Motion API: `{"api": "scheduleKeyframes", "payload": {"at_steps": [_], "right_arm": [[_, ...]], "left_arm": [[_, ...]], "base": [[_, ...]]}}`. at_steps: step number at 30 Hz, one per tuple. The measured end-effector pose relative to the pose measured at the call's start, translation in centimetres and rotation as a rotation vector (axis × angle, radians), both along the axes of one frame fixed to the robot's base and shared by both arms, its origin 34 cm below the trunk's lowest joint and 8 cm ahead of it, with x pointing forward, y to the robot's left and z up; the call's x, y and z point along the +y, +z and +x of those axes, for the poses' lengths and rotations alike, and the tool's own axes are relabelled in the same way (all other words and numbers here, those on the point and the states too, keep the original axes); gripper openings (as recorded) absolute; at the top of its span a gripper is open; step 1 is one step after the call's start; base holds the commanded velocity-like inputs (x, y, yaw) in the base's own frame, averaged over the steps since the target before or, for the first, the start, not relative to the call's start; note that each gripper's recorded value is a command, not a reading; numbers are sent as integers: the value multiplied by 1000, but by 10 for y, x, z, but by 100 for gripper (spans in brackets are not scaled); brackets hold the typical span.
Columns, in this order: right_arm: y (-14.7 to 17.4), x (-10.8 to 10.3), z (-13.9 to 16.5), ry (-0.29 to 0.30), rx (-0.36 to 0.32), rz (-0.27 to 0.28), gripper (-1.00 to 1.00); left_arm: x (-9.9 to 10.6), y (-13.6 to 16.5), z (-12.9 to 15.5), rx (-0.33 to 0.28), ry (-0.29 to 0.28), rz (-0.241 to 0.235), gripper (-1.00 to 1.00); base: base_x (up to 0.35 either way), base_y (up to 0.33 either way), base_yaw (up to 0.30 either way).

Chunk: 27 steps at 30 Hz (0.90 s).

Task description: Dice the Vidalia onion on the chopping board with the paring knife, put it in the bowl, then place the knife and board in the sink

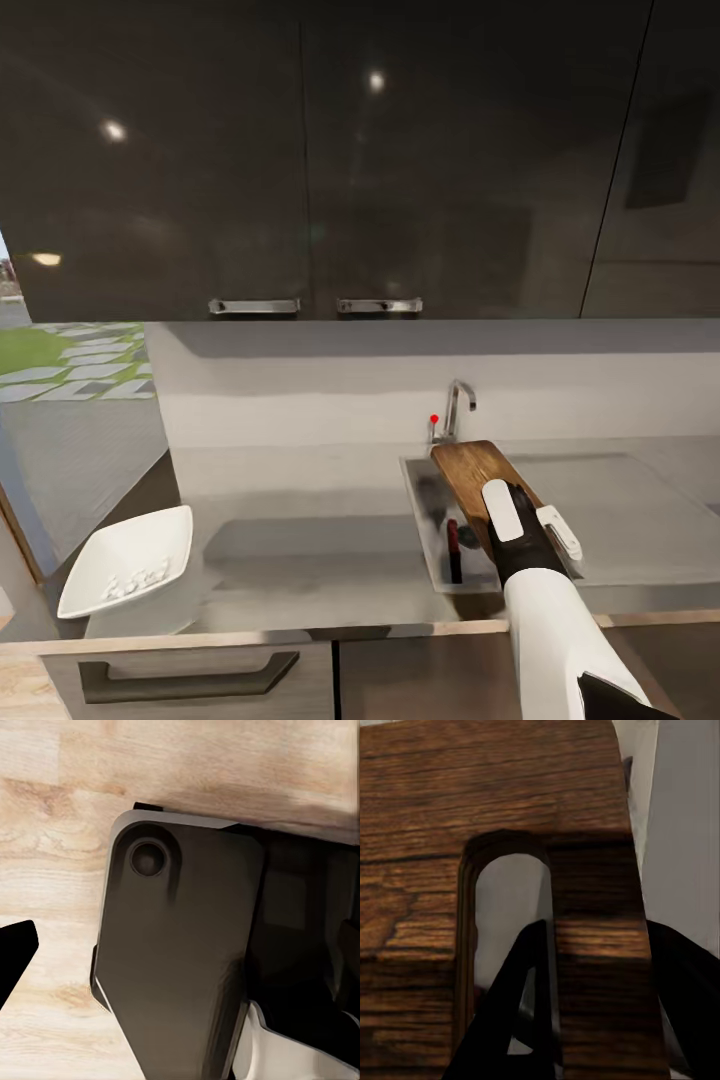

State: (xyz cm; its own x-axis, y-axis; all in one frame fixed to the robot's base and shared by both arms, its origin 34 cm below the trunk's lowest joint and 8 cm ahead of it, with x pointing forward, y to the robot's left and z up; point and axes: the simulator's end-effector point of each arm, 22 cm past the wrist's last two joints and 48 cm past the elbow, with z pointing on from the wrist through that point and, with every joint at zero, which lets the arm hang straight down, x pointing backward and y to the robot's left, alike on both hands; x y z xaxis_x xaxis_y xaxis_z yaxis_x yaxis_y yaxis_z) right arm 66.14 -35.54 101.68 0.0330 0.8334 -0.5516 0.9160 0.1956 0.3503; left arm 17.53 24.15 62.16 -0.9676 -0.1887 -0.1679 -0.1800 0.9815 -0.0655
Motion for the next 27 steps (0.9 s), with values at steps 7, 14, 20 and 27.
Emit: {"api": "scheduleKeyframes", "payload": {"at_steps": [7,14,20,27], "right_arm": [[-2,0,0,2,3,0,-100],[-23,8,-4,22,52,8,-100],[-31,10,-5,26,69,9,-100],[-36,7,-6,5,70,7,-100]], "left_arm": [[1,0,-1,3,1,2,100],[2,-1,-5,13,1,3,100],[2,-1,-8,22,1,3,100],[1,-2,-12,33,0,1,100]], "base": [[175,-22,39],[7,0,86],[1,0,87],[83,0,87]]}}
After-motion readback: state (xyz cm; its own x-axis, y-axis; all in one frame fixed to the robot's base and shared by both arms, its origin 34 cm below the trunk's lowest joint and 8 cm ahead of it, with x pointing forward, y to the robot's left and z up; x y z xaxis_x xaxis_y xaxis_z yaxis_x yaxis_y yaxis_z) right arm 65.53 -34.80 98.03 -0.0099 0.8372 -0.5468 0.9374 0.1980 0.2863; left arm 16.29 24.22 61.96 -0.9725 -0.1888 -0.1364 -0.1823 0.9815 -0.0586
